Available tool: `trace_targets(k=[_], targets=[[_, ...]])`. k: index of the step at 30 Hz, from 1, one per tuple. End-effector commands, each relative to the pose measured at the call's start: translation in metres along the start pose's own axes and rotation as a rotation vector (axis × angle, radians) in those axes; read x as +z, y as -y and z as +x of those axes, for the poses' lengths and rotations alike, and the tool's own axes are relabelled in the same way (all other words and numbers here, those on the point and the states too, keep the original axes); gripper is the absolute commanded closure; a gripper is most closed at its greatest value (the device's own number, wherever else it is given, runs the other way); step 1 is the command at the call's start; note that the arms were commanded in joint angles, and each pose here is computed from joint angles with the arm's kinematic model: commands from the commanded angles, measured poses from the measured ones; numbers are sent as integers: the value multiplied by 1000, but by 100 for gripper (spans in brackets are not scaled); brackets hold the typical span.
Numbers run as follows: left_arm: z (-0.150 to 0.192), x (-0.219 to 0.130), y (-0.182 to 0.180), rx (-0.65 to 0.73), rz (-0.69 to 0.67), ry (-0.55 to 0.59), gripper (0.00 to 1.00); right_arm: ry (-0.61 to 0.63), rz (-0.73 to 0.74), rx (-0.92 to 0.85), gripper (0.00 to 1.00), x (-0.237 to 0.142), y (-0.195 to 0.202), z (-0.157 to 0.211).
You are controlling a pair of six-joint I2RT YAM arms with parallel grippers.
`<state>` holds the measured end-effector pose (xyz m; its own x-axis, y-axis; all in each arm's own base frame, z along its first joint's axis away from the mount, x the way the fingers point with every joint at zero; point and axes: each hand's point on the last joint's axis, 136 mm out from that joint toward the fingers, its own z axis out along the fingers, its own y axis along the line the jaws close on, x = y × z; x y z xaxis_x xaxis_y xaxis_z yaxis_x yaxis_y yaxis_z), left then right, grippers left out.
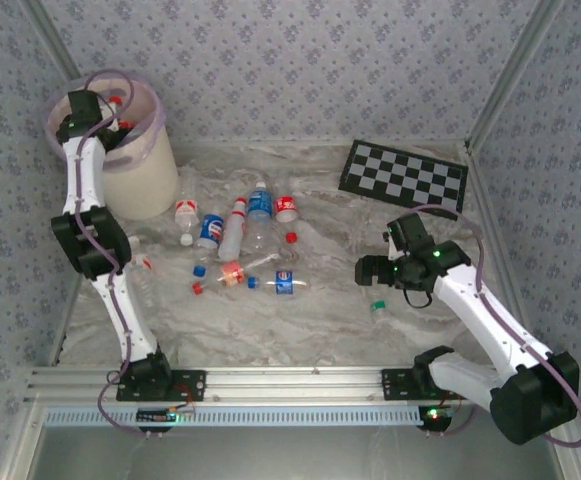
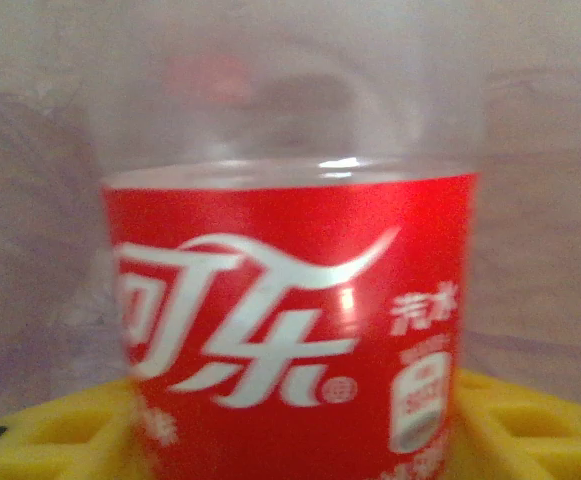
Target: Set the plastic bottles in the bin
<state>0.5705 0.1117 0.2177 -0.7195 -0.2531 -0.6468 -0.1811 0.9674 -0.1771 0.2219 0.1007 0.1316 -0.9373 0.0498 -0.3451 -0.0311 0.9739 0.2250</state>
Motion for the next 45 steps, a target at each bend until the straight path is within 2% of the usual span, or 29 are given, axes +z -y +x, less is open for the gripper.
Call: trace_targets(k=[1, 6, 11, 14, 20, 25, 31, 35, 38, 43, 45], targets=[[-23, -29, 9, 26, 29, 80, 25, 6, 8, 13, 0, -3, 4, 2], [-34, -48, 13, 35, 31, 110, 10, 8, 10, 17, 0, -3, 5, 2], [-54, -81, 22, 46, 40, 181, 0, -32, 57, 32, 0, 0, 14, 11], [-66, -105, 26, 58, 43, 226, 0, -89, 107, 33, 0, 9, 23, 22], [-77, -144, 32, 84, 29, 274, 0, -191, 94, 29, 0, 34, 17, 51], [-81, -184, 28, 72, -30, 327, 0, -225, 97, 57, 0, 53, 20, 65], [-87, -255, 39, 23, -15, 495, 0, -262, 112, 62, 4, 66, 20, 72], [-81, -310, 58, -9, 92, 700, 0, -257, 84, 65, 18, 74, 13, 67], [-54, -326, 71, -64, 191, 694, 0, -273, 82, 63, 25, 78, 12, 72], [-9, -354, 87, -212, 350, 808, 3, -217, -38, 62, 51, 80, -11, 54], [8, -360, 100, -215, 366, 817, 5, -202, -42, 33, 59, 71, -16, 45]])
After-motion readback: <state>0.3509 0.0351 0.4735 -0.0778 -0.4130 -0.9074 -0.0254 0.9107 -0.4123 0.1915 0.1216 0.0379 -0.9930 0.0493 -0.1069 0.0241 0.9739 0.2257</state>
